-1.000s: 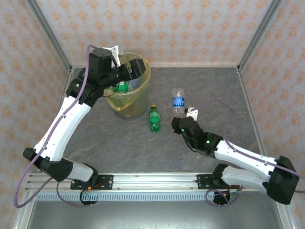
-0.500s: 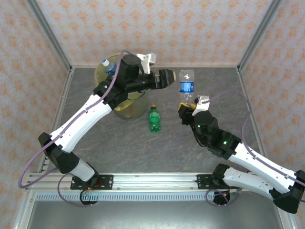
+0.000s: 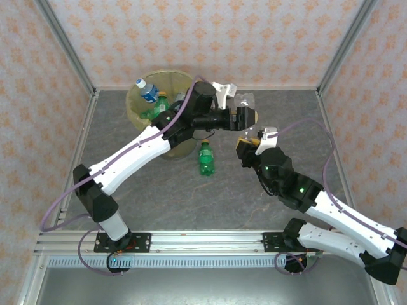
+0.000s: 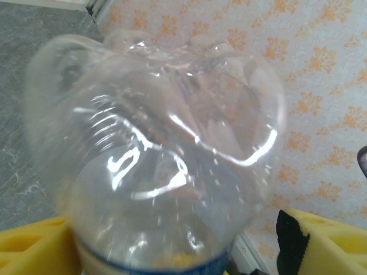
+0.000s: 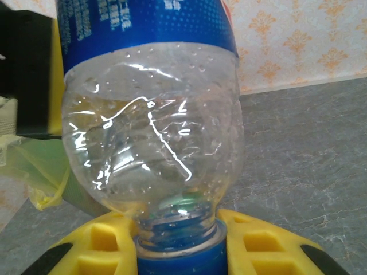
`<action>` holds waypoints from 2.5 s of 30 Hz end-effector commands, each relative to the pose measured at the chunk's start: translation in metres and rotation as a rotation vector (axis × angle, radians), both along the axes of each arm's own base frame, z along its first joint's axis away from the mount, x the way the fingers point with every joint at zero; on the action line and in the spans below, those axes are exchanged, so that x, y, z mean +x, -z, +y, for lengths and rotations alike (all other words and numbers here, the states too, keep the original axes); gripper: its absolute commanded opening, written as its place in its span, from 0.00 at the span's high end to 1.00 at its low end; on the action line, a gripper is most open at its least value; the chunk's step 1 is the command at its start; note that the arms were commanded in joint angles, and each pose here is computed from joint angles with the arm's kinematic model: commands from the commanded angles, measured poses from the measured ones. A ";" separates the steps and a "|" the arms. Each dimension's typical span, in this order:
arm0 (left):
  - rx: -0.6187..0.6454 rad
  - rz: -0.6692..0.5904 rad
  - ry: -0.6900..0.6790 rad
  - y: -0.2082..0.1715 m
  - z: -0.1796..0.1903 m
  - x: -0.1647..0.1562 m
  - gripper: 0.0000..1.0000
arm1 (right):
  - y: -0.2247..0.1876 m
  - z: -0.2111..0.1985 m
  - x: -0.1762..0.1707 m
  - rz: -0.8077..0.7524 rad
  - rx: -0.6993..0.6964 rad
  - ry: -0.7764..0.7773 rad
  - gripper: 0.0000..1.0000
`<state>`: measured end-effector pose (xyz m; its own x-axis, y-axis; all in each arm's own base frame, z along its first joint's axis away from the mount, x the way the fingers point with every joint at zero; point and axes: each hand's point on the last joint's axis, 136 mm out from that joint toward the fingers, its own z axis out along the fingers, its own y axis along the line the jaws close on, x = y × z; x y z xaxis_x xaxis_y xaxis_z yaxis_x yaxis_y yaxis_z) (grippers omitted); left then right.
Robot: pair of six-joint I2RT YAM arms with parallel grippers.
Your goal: Put the plastic bottles in the bin
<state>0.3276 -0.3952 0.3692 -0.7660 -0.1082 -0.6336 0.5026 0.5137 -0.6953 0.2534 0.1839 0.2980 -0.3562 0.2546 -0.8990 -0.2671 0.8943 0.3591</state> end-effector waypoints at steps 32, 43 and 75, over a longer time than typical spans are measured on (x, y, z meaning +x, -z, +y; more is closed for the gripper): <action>0.072 -0.172 -0.219 -0.056 0.078 0.058 0.54 | -0.037 -0.008 -0.007 -0.054 0.069 -0.003 0.00; 0.230 -0.303 -0.580 -0.077 0.201 0.104 0.54 | -0.048 -0.007 -0.007 -0.067 0.074 -0.004 0.00; 0.598 -0.547 -0.904 -0.003 0.270 0.217 0.52 | -0.067 0.008 0.003 -0.051 0.081 -0.017 0.00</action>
